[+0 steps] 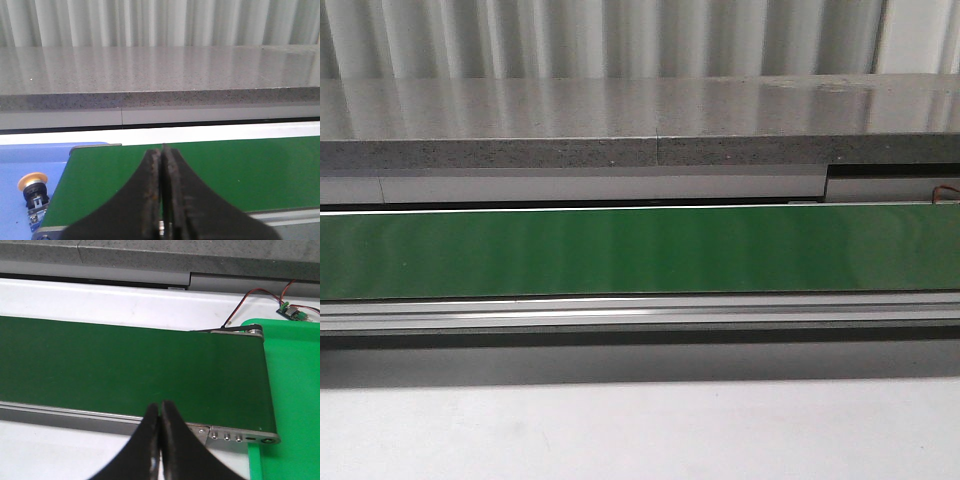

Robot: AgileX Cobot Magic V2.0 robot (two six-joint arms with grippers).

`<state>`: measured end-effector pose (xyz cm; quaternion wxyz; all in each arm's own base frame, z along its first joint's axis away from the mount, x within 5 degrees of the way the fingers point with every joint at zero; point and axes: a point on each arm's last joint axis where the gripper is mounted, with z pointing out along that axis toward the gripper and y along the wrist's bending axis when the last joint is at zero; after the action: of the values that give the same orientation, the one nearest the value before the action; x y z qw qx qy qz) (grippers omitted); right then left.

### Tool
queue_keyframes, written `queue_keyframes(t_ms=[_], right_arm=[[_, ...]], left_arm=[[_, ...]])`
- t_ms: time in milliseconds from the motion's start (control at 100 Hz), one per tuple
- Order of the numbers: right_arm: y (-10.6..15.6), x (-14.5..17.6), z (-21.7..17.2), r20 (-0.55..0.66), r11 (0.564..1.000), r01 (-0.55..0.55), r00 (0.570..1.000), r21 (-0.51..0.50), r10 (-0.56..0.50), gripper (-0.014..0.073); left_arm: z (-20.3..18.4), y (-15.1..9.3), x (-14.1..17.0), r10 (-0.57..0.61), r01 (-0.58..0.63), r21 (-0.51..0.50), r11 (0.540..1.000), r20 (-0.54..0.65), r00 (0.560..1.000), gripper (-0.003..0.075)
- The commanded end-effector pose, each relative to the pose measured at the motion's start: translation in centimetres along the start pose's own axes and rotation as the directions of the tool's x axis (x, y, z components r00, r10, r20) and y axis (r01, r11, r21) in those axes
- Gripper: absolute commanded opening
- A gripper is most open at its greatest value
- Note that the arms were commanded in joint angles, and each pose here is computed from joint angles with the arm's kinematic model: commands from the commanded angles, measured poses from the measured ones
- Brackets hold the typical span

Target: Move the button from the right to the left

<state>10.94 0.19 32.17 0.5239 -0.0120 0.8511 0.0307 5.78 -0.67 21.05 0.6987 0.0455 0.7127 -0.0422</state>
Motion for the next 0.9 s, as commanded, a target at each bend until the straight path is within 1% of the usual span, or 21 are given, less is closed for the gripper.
queue_keyframes(t_ms=[0, 140, 300, 890], right_arm=[[-0.1, -1.2, -0.4, 0.083, 1.0, 0.004, 0.997, 0.019, -0.005, -0.0067], [-0.1, -1.2, -0.4, 0.083, 1.0, 0.004, 0.997, 0.019, -0.005, -0.0067], [-0.1, -1.2, -0.4, 0.083, 1.0, 0.004, 0.997, 0.019, -0.005, -0.0067], [-0.1, -1.2, -0.4, 0.083, 1.0, 0.004, 0.997, 0.019, -0.005, -0.0067]], left_arm=[[-0.3, -0.1, -0.7, -0.013, 0.012, 0.012, 1.0, 0.105, 0.994, -0.002], [-0.4, 0.0, 0.4, -0.013, 0.014, -0.006, 1.0, 0.111, 0.994, -0.002], [-0.4, 0.2, 0.4, -0.014, 0.019, -0.041, 0.999, 0.117, 0.993, -0.002], [-0.4, 0.2, 0.4, -0.016, 0.021, -0.043, 0.999, 0.117, 0.993, -0.002]])
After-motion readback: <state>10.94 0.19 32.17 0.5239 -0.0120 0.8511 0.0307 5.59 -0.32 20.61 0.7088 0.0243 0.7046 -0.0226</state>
